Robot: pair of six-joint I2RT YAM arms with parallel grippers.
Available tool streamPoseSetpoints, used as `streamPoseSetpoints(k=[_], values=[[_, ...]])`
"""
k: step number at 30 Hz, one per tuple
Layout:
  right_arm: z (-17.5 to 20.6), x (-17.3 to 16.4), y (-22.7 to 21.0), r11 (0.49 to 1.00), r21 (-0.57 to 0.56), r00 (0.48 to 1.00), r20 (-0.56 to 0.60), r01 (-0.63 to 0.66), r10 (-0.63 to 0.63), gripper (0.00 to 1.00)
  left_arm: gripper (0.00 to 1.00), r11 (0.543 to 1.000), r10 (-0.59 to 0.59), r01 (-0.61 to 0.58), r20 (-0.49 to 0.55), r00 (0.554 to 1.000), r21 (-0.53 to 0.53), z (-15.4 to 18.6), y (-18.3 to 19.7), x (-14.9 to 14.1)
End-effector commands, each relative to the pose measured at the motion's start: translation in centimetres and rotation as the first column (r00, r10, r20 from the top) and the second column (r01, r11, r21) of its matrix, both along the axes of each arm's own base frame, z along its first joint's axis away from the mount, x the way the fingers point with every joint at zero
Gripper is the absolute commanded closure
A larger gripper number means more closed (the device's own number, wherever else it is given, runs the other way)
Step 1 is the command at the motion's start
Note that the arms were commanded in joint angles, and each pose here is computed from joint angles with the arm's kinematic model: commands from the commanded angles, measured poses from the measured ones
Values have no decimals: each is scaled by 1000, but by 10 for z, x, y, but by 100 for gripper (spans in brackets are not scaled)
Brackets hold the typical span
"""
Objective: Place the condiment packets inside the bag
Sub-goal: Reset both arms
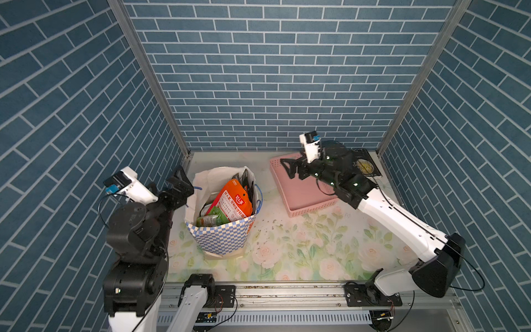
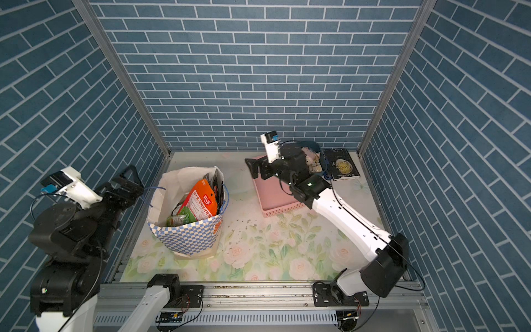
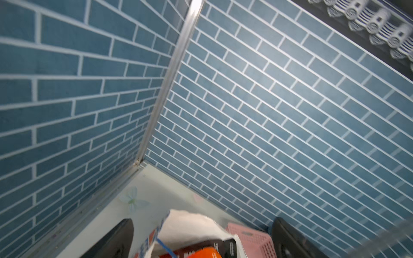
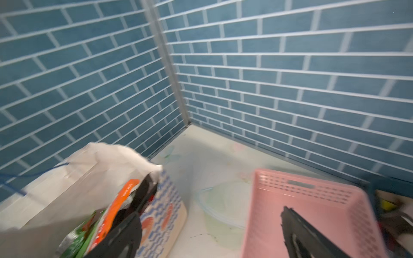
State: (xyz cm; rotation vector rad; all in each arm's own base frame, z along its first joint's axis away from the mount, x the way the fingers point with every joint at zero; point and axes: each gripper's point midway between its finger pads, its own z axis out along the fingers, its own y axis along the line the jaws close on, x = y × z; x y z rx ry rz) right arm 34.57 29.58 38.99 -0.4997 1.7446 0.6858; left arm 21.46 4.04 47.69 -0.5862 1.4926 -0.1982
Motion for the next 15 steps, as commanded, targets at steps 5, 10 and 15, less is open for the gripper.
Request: streamPoseSetpoints(k=[5,10,15], values=[[-29,10,-111,964,-87,966,-42,252,-256,0,0,963,244,-235,-57,968,135,-20,39,71],[-62,22,-209,876,-79,875,-52,476,-480,0,0,889,448,-431,-99,889,152,-56,124,86],[-97,22,-269,797,-68,793,-84,600,-603,0,0,888,449,-459,-244,859,17,-152,194,90]])
